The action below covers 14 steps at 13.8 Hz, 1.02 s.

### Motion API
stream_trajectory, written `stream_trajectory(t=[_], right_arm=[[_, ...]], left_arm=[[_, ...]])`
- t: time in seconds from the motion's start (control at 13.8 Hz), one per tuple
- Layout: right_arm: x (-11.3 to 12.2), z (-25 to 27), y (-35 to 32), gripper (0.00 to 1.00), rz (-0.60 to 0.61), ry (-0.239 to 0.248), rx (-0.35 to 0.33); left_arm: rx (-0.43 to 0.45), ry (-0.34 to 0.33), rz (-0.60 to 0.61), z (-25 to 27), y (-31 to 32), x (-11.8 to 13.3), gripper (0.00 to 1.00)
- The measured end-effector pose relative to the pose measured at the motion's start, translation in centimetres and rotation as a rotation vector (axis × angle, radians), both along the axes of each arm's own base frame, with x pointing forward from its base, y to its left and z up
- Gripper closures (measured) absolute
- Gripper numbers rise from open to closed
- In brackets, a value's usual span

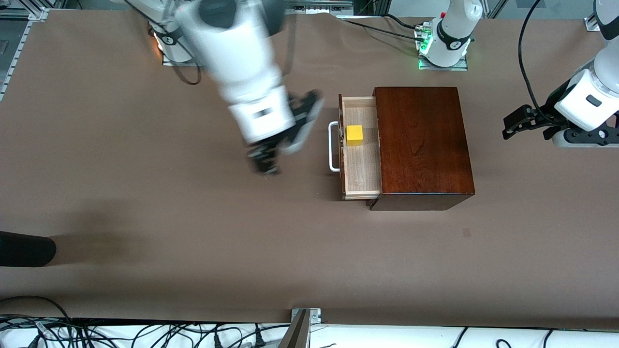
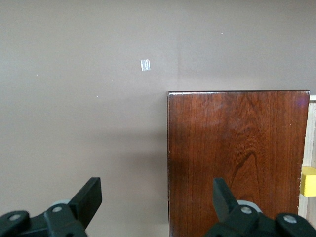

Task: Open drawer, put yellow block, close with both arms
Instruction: 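Withdraw the right gripper while the left gripper moves over the box, then push the drawer front with the left gripper into the box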

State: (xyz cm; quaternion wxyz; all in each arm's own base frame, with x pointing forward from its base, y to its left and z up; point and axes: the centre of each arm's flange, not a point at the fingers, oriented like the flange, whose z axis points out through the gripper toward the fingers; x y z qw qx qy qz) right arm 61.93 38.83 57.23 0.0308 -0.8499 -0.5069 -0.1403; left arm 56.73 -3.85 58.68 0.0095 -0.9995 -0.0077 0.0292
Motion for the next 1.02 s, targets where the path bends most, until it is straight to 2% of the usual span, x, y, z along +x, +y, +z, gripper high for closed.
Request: stream_trajectory(t=[0.07,0.22,0.36,0.58,0.73,1.02], right_arm=[[2.3,0.6,-4.5,0.00,-0.070,0.014,0.028],[5.5,0.3,-12.9,0.00,-0.186,0.067,0.029],[6.3,0.4,-18.4,0.00,-0.252,0.128,0.012],[4.5,3.7,-22.1,0.00,-0.330,0.142,0.017],[2.2,5.3,-24.1,0.00,-0.423,0.169,0.024],[-2.4,6.0,-27.6,0.00,-0.577,0.219,0.003]], left_arm=[[0.001,0.015,-0.011,-0.1,-0.4,-0.2,0.00],[0.000,0.041,-0.075,-0.3,-2.3,-0.7,0.00],[-0.006,0.059,-0.219,-0.4,-5.0,-1.2,0.00],[-0.023,0.082,-0.490,-0.7,-8.6,-2.0,0.00],[-0.055,0.099,-0.603,-1.5,-10.6,-2.2,0.00],[-0.223,0.166,-0.769,-5.3,-15.8,-2.2,0.00]])
